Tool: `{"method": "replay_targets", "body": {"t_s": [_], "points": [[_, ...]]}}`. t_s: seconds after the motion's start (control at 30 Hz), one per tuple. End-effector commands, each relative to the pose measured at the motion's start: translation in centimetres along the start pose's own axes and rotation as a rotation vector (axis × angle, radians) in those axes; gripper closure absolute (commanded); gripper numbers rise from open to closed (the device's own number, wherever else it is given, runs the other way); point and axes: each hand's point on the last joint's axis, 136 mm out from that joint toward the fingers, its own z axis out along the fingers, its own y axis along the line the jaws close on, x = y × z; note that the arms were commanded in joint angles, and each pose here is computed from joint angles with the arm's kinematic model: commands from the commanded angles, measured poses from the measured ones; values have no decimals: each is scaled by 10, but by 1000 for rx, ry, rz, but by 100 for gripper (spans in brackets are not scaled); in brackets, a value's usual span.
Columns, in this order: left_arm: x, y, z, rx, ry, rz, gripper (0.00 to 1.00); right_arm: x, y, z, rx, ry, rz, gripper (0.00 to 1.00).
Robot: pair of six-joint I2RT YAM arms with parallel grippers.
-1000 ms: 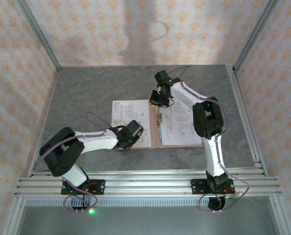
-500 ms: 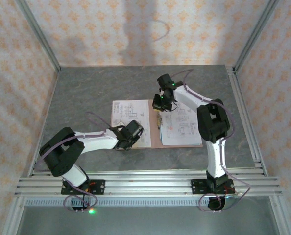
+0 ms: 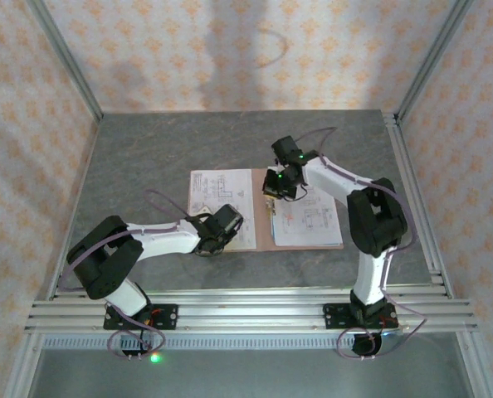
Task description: Put the files into the folder
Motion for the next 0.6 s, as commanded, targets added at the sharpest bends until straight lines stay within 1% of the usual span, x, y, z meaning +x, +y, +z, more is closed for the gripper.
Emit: {"method": "replay_targets", "body": {"t_s": [0.0, 0.07, 0.13, 0.23, 0.27, 0.33, 0.4, 0.47, 0.57], "points": [[12, 57, 10, -179, 27, 17, 91, -7, 1, -30, -13, -131, 51, 96], [13, 58, 12, -166, 30, 0, 91, -4, -7, -41, -21, -189, 113, 91], [15, 58, 13, -153, 37, -19, 91, 2, -15, -51, -38, -238, 176, 81], [18, 53, 16, -129, 47, -40, 91, 9, -13, -57, -153, -267, 261, 69], [19, 51, 17, -120, 50, -43, 91, 11, -10, -58, -195, -267, 284, 67], [22, 47, 19, -105, 59, -49, 91, 12, -3, -58, -263, -263, 326, 64], [26, 41, 23, -86, 70, -61, 91, 12, 3, -55, -316, -244, 368, 64], [31, 36, 28, -69, 86, -77, 91, 10, 3, -49, -331, -230, 414, 65], [38, 28, 34, -40, 105, -103, 91, 5, -1, -47, -341, -250, 476, 66]]}}
